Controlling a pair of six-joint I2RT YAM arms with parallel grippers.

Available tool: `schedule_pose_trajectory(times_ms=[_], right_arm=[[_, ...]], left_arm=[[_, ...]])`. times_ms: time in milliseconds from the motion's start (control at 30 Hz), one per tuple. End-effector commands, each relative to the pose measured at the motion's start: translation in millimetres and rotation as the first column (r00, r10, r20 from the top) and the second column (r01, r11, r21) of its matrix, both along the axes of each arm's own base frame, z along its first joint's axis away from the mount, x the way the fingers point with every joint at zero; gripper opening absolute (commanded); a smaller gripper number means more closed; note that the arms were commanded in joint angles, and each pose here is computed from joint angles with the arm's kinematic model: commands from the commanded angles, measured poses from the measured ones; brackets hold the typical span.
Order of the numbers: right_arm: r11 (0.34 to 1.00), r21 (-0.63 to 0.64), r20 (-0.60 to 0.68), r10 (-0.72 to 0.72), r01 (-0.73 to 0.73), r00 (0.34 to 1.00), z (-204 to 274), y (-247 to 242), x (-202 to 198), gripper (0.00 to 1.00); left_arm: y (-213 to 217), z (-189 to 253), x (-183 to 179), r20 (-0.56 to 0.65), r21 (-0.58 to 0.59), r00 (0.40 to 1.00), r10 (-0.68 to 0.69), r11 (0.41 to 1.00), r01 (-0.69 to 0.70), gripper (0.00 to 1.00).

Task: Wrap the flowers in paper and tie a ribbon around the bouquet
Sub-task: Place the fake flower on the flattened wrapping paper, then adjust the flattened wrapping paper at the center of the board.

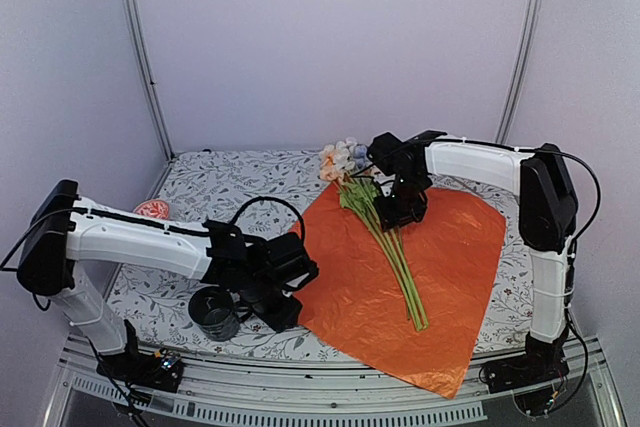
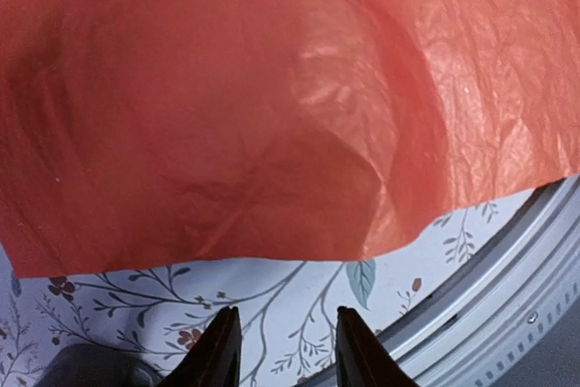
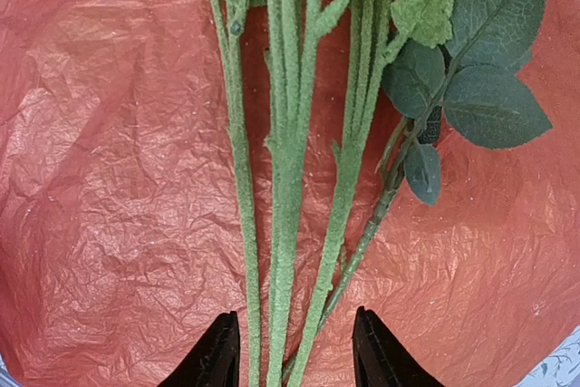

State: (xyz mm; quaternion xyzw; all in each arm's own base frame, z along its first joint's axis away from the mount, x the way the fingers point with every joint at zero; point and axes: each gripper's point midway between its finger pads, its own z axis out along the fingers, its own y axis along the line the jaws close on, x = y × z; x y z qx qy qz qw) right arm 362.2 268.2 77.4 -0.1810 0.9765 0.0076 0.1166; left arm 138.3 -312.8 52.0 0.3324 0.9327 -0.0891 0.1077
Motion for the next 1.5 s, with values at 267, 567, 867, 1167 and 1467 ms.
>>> schedule_pose_trajectory(times_ms=[267,567,867,1167,1467], right_arm=[[0.998,0.054,0.102,-0.023,0.017,0.995,49.6,-25.8,-3.7,0.48],[0.975,0.114,-0.023,-0.192,0.193,0.981,-12.8,-103.4,-3.3,0.47],[0.964,0.137,-0.108,-0.214,0.227,0.971,-66.2,-98.9,-3.6,0.45],[0.927,0.296,-0.127,-0.202,0.232,0.971,-53.5,-70.1,-3.3,0.45],[0.961,0.252,-0.024,-0.109,0.112,0.994,9.1,-61.8,-11.2,0.45]], left_arm=[[-1.7,-26.3,-3.7,0.011,0.138,0.999,-0.036,0.990,0.034,0.37],[27.0,-37.5,44.8,0.083,0.216,0.992,0.090,0.971,-0.106,0.38],[50.6,-54.1,100.7,0.141,0.288,0.975,0.174,0.935,-0.208,0.39],[99.3,-65.7,160.5,0.201,0.332,0.935,0.294,0.877,-0.347,0.38],[21.6,18.5,159.0,0.368,0.077,0.928,0.058,0.993,-0.093,0.45]])
